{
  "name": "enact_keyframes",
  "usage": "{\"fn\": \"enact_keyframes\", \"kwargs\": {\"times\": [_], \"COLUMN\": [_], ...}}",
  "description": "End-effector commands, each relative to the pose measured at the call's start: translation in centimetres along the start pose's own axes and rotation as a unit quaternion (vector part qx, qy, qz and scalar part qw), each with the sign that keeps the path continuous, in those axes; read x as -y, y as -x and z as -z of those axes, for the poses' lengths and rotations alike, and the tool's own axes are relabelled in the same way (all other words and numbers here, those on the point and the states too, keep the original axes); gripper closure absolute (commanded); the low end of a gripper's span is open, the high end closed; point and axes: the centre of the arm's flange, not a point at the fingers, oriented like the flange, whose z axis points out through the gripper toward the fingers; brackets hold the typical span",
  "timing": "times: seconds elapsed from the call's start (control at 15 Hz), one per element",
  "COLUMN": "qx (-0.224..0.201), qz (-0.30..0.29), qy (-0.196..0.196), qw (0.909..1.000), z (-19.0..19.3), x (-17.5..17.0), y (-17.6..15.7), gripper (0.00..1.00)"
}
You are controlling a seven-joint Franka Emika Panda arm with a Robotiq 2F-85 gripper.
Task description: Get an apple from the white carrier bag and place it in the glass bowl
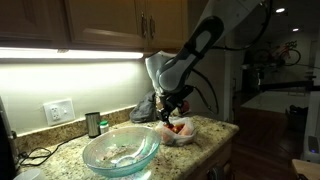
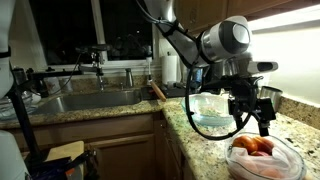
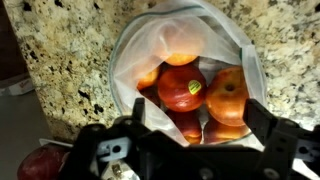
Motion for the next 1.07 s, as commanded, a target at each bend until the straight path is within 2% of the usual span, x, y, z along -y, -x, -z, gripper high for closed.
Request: {"fn": "enact_keyframes", "kwargs": {"times": [0.0,0.53,1.0], "qx": [-0.001,-0.005,-0.022], "qz": [0.004,0.01,0.034], "qy": [0.004,0.009,-0.005], "qw": [1.0,0.9999,0.9992], "z": [-0.3,-1.7,-2.1], "x": [0.0,0.6,1.7], "y": [-0.1,-1.9,-4.3], "gripper": [0.0,0.0,0.0]}}
